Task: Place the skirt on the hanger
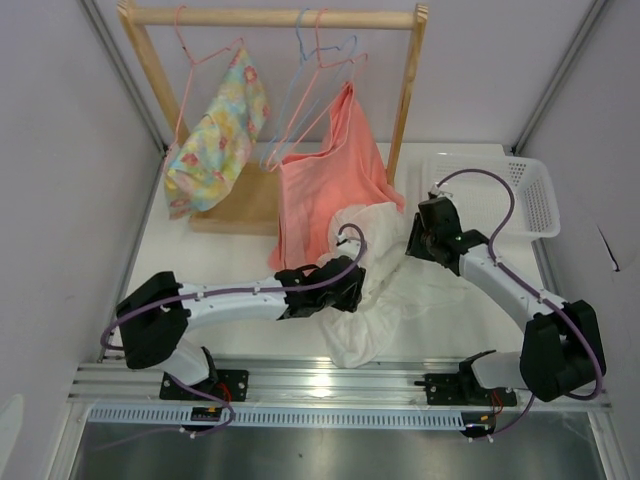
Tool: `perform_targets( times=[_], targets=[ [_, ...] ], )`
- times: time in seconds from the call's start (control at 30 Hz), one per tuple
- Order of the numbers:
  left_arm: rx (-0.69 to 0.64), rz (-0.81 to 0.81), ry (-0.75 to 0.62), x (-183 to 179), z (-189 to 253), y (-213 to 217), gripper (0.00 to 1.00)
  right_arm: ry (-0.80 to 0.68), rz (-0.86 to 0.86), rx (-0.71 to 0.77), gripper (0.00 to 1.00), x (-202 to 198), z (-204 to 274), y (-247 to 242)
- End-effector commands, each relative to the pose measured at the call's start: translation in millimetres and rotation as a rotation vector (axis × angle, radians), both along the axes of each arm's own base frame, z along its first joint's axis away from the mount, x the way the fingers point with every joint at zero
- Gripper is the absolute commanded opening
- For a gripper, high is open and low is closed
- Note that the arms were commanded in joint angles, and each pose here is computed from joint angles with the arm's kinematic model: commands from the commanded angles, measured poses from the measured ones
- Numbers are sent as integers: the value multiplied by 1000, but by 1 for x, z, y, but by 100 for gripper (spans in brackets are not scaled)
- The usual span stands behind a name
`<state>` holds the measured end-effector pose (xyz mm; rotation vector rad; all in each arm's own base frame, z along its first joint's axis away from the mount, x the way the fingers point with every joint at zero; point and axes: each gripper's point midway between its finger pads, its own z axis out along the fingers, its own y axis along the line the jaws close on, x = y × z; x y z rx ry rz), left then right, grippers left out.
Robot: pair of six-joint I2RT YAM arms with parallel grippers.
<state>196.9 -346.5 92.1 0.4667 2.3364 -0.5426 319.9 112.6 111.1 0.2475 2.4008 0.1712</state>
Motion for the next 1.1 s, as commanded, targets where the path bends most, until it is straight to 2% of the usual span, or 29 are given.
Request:
perform_targets(
  times=[0.0, 0.23, 0.43, 0.6, 0.7, 0.8, 0.9, 0.93, 0.97, 1.07],
  targets=[
    [32, 36, -10, 0, 3, -5, 43, -60, 21, 5, 42, 20, 17, 6],
    [105, 43, 10, -7, -20, 3, 43, -55, 27, -3, 42, 25, 12, 8],
    [112, 23, 10, -5, -27, -6, 43, -48, 29, -21, 42, 27, 8, 6],
    [137, 31, -15, 2, -28, -9, 43, -50, 29, -33, 36, 30, 8, 5],
    [137, 50, -25, 6, -26, -10, 37, -49, 28, -33, 27, 32, 9, 5],
    [127, 65, -49, 9, -18, -7, 27, -64, 27, -32, 18, 33, 18, 5],
    [134, 70, -64, 15, -11, -3, 13, -79, 34, -32, 10, 32, 30, 5],
    [137, 76, -63, 18, -11, 0, 3, -92, 35, -28, 10, 34, 36, 5],
    [137, 76, -63, 18, -10, 1, 0, -87, 34, -31, 8, 33, 37, 4],
    [124, 60, -64, 18, -4, 2, 1, -99, 43, -22, 7, 31, 46, 6]
  ],
)
